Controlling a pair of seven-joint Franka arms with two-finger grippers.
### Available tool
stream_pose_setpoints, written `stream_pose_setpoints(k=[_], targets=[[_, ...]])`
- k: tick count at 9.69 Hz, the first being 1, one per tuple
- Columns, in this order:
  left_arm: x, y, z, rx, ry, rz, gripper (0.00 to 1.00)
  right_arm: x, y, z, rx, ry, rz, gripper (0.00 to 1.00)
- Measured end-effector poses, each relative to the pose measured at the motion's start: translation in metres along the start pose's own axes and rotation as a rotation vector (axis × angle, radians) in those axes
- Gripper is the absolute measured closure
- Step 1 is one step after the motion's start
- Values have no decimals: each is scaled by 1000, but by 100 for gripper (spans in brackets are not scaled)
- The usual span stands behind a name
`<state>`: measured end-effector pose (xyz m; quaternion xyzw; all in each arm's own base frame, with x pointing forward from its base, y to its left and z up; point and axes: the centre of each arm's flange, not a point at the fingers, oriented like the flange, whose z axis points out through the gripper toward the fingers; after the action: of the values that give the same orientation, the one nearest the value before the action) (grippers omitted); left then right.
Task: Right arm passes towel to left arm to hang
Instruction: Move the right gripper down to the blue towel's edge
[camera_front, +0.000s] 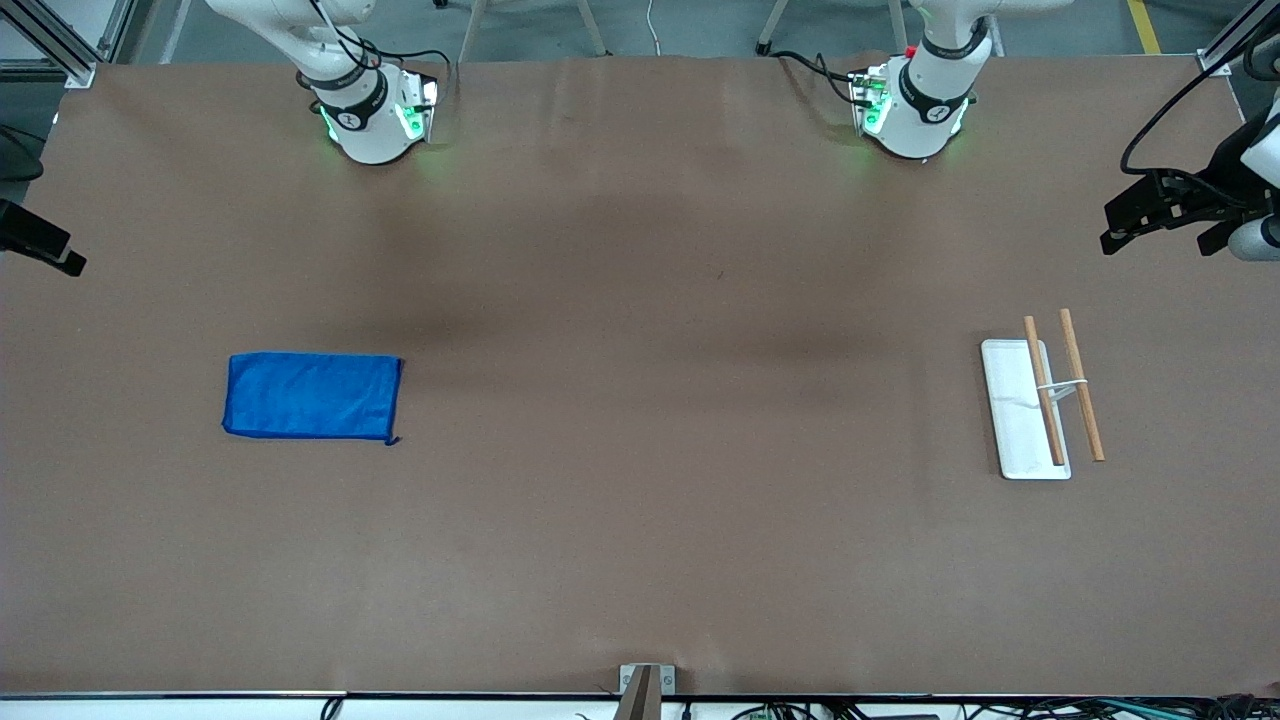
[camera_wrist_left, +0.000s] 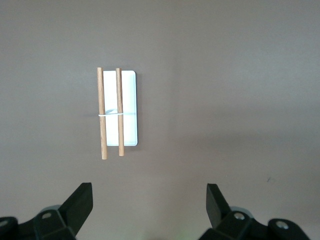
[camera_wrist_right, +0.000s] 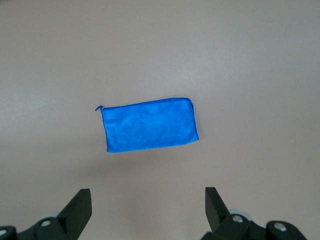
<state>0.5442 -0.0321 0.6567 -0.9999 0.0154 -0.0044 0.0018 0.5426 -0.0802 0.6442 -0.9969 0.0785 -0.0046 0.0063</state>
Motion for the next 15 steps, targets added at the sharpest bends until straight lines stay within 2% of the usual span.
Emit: stream_pose_setpoints(k=[11,13,15], targets=[[3,1,8,0,-19,2,0,1,1,5,0,-9,1,0],[3,1,9,0,-19,3,0,16,-1,45,-3,-35,0,0],[3,2,9,0,-21,4,0,45,-5,139,-10,-67,-5,0]])
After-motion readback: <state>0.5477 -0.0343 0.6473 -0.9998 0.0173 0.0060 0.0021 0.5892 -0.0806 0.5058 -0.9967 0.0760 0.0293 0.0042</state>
